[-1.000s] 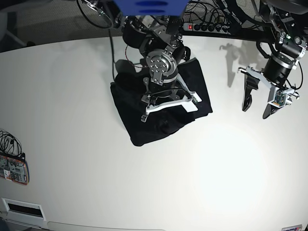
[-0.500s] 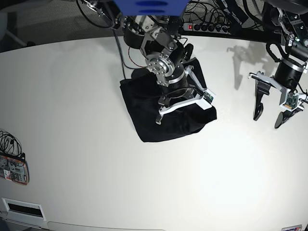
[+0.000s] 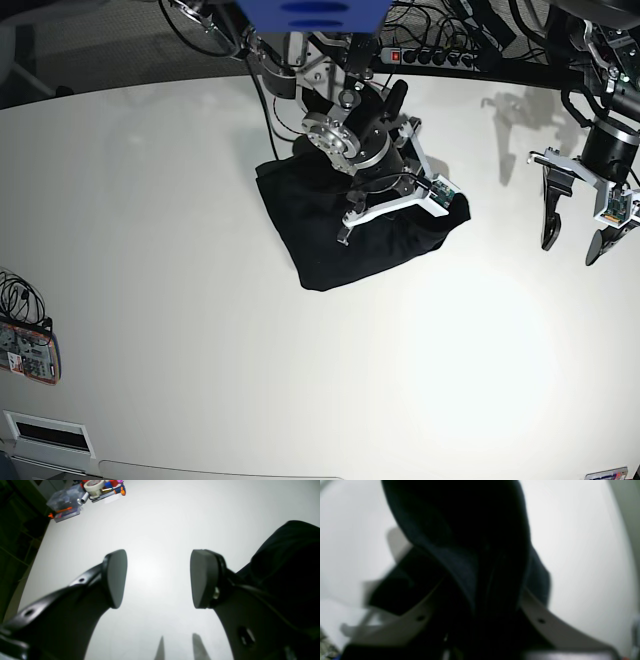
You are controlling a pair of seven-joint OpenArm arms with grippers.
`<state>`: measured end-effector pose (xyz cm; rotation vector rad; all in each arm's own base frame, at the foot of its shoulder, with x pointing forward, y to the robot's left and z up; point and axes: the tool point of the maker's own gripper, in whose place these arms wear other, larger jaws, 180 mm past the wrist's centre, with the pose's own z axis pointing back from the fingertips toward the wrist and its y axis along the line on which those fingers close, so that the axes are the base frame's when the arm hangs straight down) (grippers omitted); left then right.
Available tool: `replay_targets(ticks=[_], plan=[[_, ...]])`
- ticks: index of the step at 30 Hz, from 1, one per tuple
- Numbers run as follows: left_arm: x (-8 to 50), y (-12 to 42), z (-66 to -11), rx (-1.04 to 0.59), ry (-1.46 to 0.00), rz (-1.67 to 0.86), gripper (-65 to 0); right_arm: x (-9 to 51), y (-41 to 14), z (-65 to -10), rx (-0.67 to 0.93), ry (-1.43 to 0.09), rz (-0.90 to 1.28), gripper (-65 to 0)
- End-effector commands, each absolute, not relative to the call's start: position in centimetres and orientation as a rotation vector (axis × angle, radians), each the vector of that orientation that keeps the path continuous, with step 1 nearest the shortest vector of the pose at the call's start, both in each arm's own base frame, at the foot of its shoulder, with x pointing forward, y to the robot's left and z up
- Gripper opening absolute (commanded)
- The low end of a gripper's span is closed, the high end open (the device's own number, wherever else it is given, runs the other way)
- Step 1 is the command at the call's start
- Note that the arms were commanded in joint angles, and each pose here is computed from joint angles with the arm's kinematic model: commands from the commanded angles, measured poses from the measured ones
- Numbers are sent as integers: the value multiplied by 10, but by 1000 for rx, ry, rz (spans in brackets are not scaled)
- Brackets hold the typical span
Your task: Fold the T-shirt properly
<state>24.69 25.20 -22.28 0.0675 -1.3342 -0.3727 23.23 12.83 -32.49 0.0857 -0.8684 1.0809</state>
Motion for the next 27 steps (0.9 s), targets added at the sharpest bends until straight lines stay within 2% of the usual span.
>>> replay_targets(ticks=[1,2,5,9,12,16,22,27], plan=[[249,250,-209,66,-1387,-383,-272,237,137,-310,119,-923,1063,-517],[249,250,-209,66,-1387,-383,-272,235,138,-310,135,-920,1062,-449],[249,250,-209,65,-1387,-381,-272,235,139,-310,144,-918,1059,-305],[249,249,-209,65,-1386,-382,-272,235,139,-310,145,-919,1059,-182],[249,249,-209,65,-1386,-382,-272,235,139,-309,147,-920,1059,-152],[249,249,-209,65,-1386,-382,-272,232,143,-309,175,-921,1057,-147],[249,251,-209,71,-1387,-380,-272,229,166,-291,421,-919,1013,-147],[248,254,-207,80,-1388,-377,-272,245,168,-262,666,-923,874,-147]])
